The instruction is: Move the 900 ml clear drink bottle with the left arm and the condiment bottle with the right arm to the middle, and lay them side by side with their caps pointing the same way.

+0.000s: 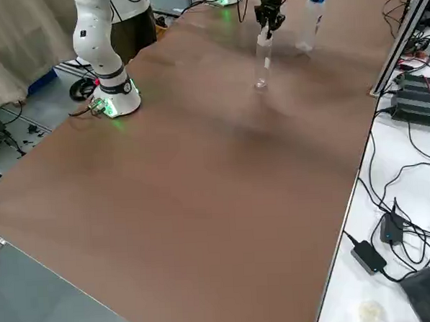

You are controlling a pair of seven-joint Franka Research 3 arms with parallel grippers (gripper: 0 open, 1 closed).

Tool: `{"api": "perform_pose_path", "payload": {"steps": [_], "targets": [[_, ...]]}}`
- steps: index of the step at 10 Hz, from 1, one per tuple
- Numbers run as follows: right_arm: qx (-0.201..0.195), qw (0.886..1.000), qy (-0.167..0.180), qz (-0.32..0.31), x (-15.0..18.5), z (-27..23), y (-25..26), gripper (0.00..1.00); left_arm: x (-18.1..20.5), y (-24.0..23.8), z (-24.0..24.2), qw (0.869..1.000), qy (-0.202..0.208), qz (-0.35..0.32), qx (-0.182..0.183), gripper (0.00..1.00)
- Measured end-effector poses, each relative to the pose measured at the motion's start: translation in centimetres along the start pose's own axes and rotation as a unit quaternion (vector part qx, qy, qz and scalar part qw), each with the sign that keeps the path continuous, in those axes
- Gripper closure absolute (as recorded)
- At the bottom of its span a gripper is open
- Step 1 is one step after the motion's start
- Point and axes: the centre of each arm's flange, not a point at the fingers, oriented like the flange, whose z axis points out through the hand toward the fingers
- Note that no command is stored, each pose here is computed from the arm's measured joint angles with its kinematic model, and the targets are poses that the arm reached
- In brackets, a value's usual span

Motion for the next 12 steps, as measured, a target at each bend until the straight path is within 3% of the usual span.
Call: {"api": "perform_pose_path", "payload": {"steps": [2,5,12], "targets": [[0.000,0.995,0.001,0.099,-0.4,0.0,0.9,0.66,-1.3,1.2,0.4,0.999,0.003,-0.039,0.005,0.27],[0.019,0.982,0.006,0.186,-0.4,0.0,1.0,0.66,-1.1,1.1,0.6,0.999,0.005,-0.048,0.009,0.27],[0.038,0.929,0.024,0.369,0.1,-0.4,1.0,0.66,-1.6,1.7,2.1,0.999,-0.002,-0.044,0.017,0.24]]}}
